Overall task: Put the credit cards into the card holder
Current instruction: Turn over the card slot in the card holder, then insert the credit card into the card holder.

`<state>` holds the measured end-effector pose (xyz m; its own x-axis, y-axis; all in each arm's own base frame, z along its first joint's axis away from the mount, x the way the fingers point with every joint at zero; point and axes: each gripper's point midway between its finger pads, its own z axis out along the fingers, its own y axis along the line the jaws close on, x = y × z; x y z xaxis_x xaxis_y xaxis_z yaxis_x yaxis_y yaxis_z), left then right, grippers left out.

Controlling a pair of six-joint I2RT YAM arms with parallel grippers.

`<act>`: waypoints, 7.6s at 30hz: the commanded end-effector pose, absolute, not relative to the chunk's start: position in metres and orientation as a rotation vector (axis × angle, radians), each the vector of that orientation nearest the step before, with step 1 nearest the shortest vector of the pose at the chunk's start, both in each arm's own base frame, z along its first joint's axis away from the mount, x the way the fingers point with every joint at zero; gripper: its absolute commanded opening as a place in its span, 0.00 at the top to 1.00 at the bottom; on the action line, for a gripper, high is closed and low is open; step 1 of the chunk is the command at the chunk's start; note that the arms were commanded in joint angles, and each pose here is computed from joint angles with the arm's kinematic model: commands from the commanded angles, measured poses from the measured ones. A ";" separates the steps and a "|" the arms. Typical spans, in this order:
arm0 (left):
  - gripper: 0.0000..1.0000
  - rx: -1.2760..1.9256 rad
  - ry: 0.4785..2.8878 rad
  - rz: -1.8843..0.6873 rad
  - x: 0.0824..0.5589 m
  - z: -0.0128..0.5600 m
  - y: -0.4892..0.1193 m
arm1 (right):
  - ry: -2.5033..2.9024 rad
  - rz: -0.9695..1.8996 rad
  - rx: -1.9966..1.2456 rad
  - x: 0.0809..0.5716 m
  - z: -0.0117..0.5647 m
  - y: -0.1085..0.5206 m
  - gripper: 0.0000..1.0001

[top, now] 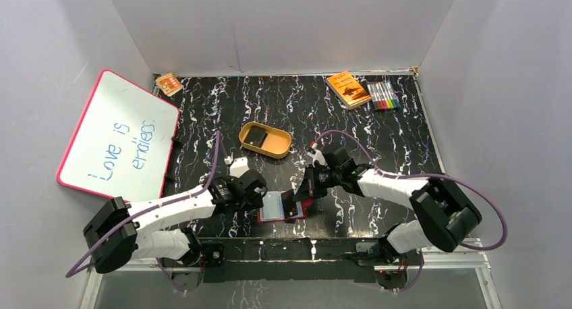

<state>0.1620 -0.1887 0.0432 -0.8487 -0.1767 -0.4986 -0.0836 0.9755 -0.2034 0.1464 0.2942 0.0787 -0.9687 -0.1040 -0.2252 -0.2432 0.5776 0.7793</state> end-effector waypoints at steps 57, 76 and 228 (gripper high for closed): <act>0.69 -0.262 2.657 -0.144 0.150 0.011 -0.170 | 2.630 1.592 -0.225 0.159 0.059 0.315 1.00; 0.71 -0.265 2.672 -0.193 0.148 0.009 -0.177 | 2.645 1.543 -0.099 0.164 0.043 0.318 1.00; 0.70 -0.366 2.275 -0.145 0.182 0.111 -0.118 | 2.320 0.946 -0.252 0.275 0.171 0.343 0.31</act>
